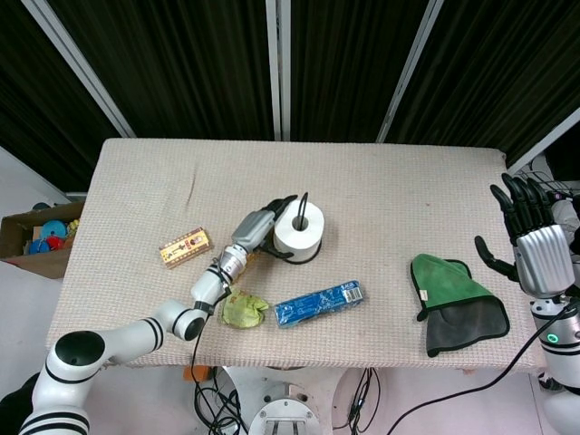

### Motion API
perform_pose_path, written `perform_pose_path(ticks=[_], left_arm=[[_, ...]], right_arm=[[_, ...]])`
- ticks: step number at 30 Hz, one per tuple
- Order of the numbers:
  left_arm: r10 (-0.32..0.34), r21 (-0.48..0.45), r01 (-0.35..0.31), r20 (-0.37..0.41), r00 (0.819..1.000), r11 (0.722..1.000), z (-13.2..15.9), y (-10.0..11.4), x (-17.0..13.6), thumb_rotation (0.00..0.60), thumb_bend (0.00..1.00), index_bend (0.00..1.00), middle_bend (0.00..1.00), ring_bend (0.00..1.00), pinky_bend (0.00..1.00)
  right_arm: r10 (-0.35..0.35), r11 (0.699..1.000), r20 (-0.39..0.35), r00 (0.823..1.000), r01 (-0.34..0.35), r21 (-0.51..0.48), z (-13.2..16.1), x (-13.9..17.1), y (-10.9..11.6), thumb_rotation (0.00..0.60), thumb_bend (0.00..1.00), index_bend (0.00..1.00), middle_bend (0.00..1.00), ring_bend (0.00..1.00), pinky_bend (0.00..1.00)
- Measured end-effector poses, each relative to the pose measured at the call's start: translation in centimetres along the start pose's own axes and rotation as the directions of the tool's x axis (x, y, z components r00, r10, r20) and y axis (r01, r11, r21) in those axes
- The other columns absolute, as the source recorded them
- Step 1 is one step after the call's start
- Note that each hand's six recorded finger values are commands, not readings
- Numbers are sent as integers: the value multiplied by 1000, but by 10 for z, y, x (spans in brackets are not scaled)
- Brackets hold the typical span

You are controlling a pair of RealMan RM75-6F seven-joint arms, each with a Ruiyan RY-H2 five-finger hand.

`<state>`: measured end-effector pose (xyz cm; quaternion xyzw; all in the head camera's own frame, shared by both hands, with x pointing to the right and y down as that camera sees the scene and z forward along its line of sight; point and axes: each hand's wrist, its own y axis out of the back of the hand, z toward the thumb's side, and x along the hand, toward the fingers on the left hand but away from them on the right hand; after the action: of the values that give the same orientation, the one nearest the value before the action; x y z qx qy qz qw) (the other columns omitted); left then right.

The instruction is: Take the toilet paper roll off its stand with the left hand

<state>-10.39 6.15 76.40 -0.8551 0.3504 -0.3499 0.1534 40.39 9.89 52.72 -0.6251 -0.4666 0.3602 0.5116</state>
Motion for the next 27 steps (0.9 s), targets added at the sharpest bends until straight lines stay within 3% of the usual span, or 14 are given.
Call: perform_pose_path(ticks=[4, 10, 13, 19, 27], left_arm=[[7, -37, -7, 3, 1000, 999, 2, 1, 0, 600, 3, 8, 174, 97, 201], [30, -190, -30, -3, 1000, 981, 9, 4, 1, 600, 110, 200, 359, 233, 277], [51, -264, -53, -14, 999, 963, 10, 9, 2, 600, 147, 249, 402, 266, 302], [88, -328, -86, -9, 996, 941, 15, 22, 1, 600, 156, 272, 425, 278, 302], [167, -359, -132, 68, 984, 924, 44, 61, -9, 600, 155, 272, 427, 279, 302]], right_arm=[[-1, 1000, 0, 1000, 1, 0, 0, 0, 0, 600, 313, 0, 0, 0, 0], [0, 1000, 3, 1000, 0, 1, 0, 1, -1, 600, 312, 0, 0, 0, 0], [-2, 1000, 5, 1000, 2, 3, -1, 1, 0, 600, 313, 0, 0, 0, 0], [-11, 1000, 7, 1000, 11, 4, -2, 2, 4, 600, 314, 0, 0, 0, 0], [-28, 1000, 2, 1000, 28, -5, 1, 1, 10, 600, 315, 0, 0, 0, 0]])
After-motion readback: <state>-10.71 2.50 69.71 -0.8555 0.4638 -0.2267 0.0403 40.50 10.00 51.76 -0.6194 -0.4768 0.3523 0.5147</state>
